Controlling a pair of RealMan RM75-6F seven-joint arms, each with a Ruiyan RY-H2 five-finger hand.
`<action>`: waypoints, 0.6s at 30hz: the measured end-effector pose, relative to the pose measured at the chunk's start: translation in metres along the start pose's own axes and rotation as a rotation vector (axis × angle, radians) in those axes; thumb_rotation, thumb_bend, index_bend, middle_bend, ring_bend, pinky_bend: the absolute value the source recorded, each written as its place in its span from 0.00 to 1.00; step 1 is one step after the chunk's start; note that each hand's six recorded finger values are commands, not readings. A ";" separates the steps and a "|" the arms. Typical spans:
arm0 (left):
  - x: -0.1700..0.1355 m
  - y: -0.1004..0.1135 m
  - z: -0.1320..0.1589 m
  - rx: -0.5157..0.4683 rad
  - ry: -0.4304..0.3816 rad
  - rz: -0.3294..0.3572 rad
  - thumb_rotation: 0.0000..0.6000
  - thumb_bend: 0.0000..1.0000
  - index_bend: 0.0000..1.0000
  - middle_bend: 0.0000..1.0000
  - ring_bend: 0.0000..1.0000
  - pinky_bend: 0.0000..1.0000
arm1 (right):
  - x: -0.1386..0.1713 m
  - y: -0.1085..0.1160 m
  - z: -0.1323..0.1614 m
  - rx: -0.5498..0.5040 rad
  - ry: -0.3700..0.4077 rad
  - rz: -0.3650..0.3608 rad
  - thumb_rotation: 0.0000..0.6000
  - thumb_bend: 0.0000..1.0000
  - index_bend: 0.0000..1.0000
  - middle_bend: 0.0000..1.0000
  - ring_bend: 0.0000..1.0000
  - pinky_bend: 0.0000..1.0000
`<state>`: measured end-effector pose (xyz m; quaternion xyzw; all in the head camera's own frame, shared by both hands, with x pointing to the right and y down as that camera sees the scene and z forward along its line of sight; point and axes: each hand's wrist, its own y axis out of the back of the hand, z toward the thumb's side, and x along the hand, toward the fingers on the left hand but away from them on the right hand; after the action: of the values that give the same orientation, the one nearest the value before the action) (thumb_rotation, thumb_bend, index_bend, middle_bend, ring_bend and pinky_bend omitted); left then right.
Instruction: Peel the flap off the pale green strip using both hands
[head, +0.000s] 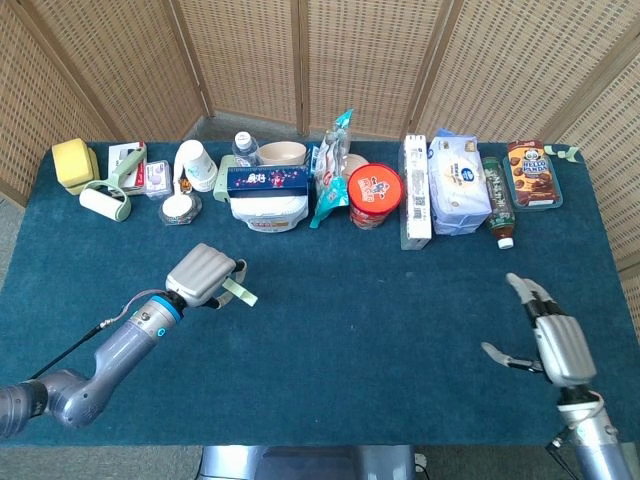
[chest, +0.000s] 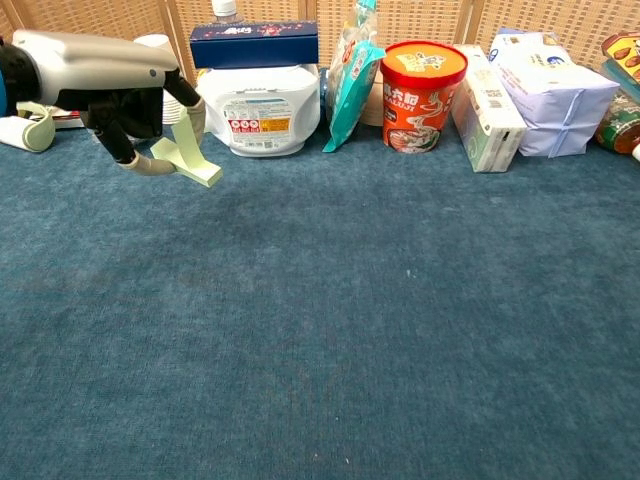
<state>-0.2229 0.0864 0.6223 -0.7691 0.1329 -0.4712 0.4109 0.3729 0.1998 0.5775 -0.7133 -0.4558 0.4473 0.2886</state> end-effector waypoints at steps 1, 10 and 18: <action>0.000 0.003 0.002 0.006 -0.008 -0.009 1.00 0.37 0.61 1.00 1.00 1.00 | -0.005 -0.003 0.005 -0.016 0.019 0.006 0.71 0.21 0.00 0.21 0.15 0.33; 0.002 0.017 0.012 0.039 -0.054 -0.062 1.00 0.37 0.61 1.00 1.00 1.00 | -0.033 -0.020 0.032 -0.099 0.106 0.017 0.72 0.21 0.00 0.26 0.18 0.34; 0.007 0.024 0.018 0.043 -0.073 -0.089 1.00 0.37 0.61 1.00 1.00 1.00 | -0.046 -0.029 0.045 -0.122 0.144 0.020 0.79 0.21 0.03 0.31 0.24 0.36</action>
<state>-0.2000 0.0759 0.6046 -0.7820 0.0734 -0.4632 0.4105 0.3128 0.1703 0.5992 -0.7644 -0.4530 0.3694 0.2721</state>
